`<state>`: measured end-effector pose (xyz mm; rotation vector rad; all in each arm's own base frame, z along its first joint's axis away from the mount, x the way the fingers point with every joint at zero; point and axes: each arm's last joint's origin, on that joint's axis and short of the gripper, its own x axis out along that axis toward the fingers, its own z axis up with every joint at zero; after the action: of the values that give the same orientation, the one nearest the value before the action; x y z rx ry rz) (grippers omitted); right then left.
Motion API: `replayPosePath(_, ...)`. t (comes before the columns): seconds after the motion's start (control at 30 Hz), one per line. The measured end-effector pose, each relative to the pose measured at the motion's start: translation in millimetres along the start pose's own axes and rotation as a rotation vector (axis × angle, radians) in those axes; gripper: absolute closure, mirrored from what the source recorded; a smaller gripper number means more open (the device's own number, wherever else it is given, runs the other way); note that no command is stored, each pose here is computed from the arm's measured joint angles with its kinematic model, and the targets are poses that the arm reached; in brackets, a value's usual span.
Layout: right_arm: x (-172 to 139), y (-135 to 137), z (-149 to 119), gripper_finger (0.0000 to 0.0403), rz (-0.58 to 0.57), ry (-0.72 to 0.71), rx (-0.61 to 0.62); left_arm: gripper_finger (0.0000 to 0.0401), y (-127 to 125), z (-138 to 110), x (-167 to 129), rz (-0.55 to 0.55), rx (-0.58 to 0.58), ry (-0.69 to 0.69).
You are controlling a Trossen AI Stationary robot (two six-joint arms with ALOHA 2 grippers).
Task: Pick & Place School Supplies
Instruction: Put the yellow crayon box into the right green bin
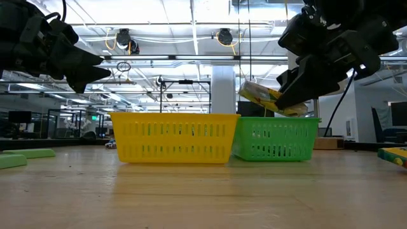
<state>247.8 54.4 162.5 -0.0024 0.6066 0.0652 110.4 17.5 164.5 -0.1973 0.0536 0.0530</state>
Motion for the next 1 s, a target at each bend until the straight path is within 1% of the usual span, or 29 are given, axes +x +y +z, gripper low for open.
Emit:
replayPosePath(0.53,2.0,0.1,-1.1,0.0287,0.000,0.003,-0.001,0.0187,0.0,0.0,0.0,0.000,0.000,0.000)
replayPosePath(0.7,4.0,0.2,-3.0,0.0287,-0.002,0.015,-0.028,0.0187,0.0,0.0,0.0,0.000,0.000,0.000)
replayPosePath(1.0,4.0,0.3,-1.5,0.0287,0.000,0.000,-0.024,0.0187,0.0,0.0,0.0,0.000,0.000,0.000)
